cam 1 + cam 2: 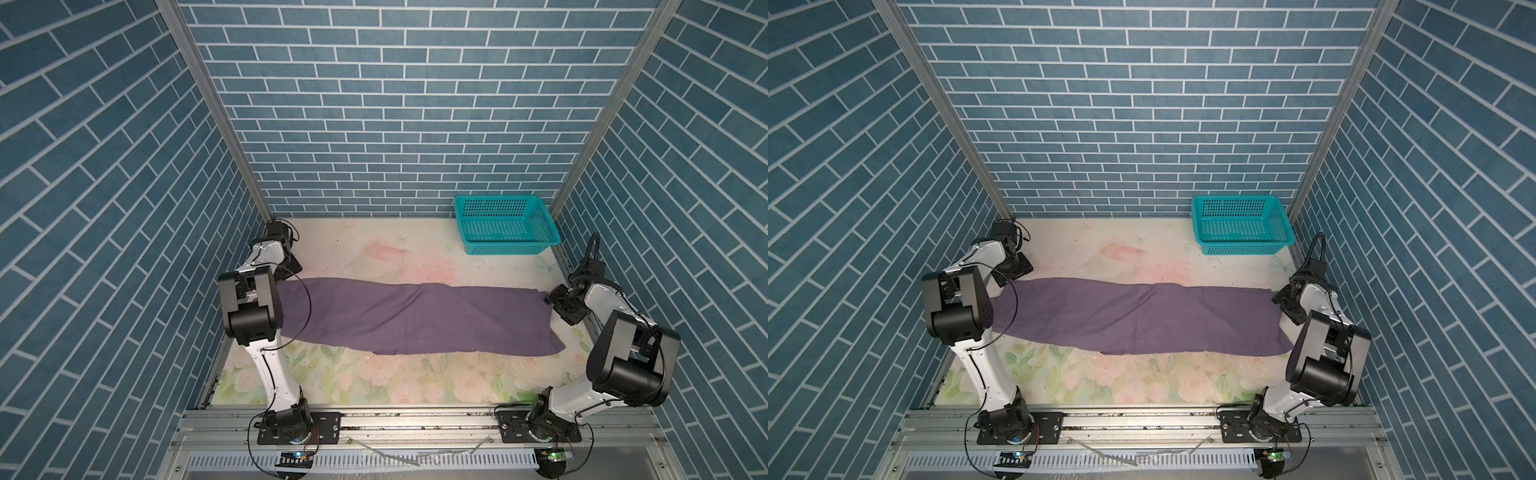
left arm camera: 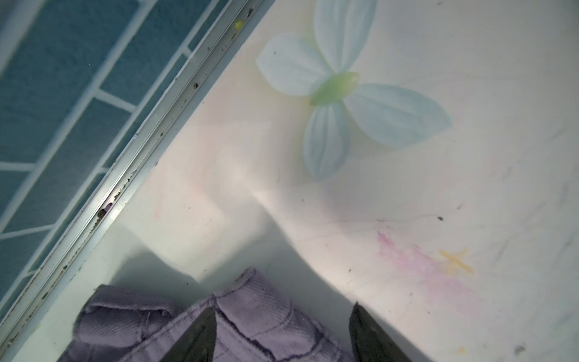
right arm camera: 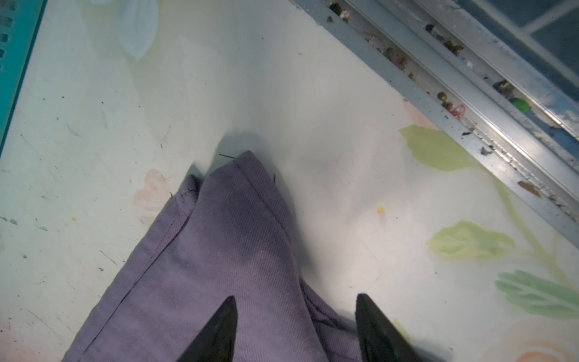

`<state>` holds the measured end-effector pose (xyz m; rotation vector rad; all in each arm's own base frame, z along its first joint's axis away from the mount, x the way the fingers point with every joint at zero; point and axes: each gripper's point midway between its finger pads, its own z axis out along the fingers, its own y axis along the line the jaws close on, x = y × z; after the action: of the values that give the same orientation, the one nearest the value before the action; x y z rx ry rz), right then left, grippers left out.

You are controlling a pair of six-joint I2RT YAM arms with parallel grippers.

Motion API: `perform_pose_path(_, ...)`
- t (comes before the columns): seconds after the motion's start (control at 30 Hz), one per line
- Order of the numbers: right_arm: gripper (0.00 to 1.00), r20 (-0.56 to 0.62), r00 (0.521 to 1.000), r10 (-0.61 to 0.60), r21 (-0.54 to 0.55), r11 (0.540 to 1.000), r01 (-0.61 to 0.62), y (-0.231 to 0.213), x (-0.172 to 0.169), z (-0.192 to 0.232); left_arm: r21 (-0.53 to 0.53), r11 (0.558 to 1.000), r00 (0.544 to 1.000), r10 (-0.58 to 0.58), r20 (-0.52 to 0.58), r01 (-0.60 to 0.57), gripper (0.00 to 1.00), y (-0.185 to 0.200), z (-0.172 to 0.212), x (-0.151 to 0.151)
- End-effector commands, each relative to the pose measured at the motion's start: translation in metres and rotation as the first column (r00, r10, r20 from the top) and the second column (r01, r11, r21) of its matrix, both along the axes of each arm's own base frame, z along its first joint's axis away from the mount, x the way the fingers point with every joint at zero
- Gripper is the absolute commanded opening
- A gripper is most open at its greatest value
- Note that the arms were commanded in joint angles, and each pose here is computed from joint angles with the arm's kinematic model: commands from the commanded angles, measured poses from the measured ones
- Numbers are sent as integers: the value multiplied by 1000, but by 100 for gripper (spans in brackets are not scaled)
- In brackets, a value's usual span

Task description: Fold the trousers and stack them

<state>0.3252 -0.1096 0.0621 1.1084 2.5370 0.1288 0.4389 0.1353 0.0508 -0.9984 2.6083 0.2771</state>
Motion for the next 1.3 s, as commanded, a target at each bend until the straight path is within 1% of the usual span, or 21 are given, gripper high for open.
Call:
perform_pose_path(0.0,61,-19,999,-26,-10,1000,26,-2,-8,-4,50,999,995,-3,-104,8,54,8,-10,-15)
perform_pose_path(0.13,61,-22,999,-27,-9,1000,27,-2,-8,-6,54,998,991,-5,-135,12,40,9,-21,-19)
perform_pose_path(0.27,61,-23,999,-31,-9,999,31,-4,-8,-6,54,999,989,-2,-151,10,16,10,-19,-18)
perform_pose_path(0.33,61,-21,999,-34,-9,999,34,-5,-8,-6,65,998,989,5,-150,5,3,11,-8,-18)
perform_pose_path(0.37,61,-21,999,-34,-7,999,34,-5,-8,-7,72,997,990,10,-142,0,0,12,1,-18)
perform_pose_path(0.43,61,-19,999,-37,-8,999,37,-6,-8,-7,88,996,993,16,-115,-6,0,13,25,-19)
perform_pose_path(0.57,61,-7,999,-52,-10,999,52,-7,-7,-9,142,990,998,28,-55,-20,0,18,87,-32)
perform_pose_path(0.7,61,19,998,-63,26,998,63,-3,0,-13,187,982,999,34,-12,-31,0,20,136,-57)
perform_pose_path(0.77,61,21,997,-68,28,997,68,-4,2,-16,196,980,999,37,-6,-35,0,19,150,-72)
perform_pose_path(0.8,61,31,998,-59,56,997,57,1,5,-16,195,980,999,41,-4,-40,0,19,156,-80)
perform_pose_path(1.03,61,48,998,-52,73,996,48,2,10,-17,209,975,997,74,10,-74,0,18,180,-128)
perform_pose_path(1.1,61,57,997,-50,83,996,45,4,11,-17,215,973,996,86,-1,-83,0,22,180,-136)
perform_pose_path(1.27,61,63,997,-48,100,994,41,7,13,-18,216,973,993,100,-57,-85,0,32,167,-139)
